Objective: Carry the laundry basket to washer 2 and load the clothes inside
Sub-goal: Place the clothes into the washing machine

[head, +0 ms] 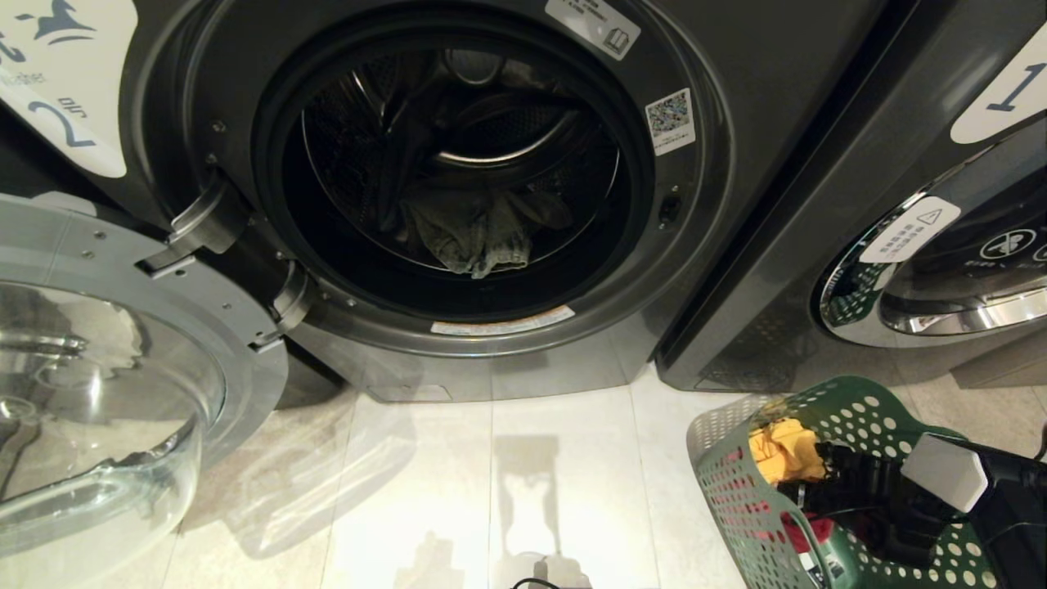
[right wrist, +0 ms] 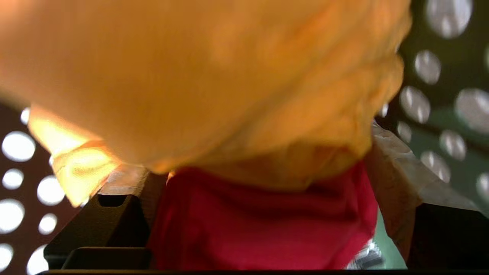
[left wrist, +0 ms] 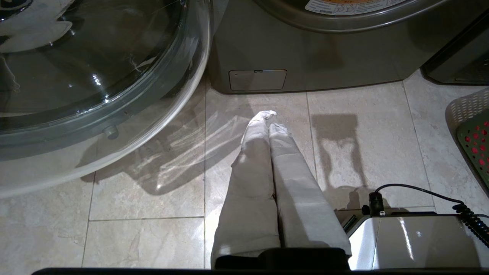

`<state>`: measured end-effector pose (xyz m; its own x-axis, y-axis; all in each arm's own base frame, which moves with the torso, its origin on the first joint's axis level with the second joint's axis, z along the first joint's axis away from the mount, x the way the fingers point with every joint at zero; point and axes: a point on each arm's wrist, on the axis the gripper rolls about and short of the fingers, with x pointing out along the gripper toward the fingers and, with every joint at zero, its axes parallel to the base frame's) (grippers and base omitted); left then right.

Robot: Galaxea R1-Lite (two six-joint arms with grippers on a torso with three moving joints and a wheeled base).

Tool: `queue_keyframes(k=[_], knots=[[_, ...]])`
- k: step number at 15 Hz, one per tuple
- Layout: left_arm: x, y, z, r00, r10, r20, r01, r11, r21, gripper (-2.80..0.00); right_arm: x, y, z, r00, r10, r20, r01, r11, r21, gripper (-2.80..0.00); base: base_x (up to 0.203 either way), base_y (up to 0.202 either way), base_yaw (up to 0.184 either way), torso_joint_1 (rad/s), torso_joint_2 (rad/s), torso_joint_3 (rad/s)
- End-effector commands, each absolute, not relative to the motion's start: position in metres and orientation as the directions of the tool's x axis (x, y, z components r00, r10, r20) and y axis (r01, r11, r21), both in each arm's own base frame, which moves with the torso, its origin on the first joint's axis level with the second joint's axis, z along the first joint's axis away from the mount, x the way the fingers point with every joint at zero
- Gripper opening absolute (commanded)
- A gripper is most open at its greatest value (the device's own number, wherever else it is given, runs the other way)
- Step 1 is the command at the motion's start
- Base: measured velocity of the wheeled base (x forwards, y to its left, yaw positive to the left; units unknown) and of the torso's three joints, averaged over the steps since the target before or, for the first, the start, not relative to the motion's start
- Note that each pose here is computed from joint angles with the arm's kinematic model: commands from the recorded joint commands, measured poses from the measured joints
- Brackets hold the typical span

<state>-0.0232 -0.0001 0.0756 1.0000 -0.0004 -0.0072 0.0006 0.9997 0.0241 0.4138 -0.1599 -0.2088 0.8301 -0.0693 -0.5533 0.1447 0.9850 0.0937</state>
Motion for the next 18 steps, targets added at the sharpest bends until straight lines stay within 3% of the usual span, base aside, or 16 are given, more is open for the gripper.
queue_keyframes(k=[1, 17, 18], knots=[[-0.023, 0.000, 0.076, 1.000, 0.000, -0.009, 0.000, 1.000, 0.025, -2.80, 0.421, -0.156, -0.213, 0.844, -0.060, -0.533, 0.128, 0.988, 0.091, 0.00, 0.000, 0.000, 0.000, 0.000, 0.00, 0.000], [-0.023, 0.000, 0.076, 1.000, 0.000, -0.009, 0.000, 1.000, 0.025, -2.80, 0.430, -0.123, -0.219, 0.812, 0.027, -0.584, 0.056, 0.991, 0.125, 0.00, 0.000, 0.000, 0.000, 0.000, 0.00, 0.000], [-0.023, 0.000, 0.076, 1.000, 0.000, -0.009, 0.000, 1.000, 0.025, -2.80, 0.429, -0.123, -0.219, 0.808, 0.019, -0.589, 0.064, 0.991, 0.119, -2.80, 0.000, 0.000, 0.000, 0.000, 0.00, 0.000]])
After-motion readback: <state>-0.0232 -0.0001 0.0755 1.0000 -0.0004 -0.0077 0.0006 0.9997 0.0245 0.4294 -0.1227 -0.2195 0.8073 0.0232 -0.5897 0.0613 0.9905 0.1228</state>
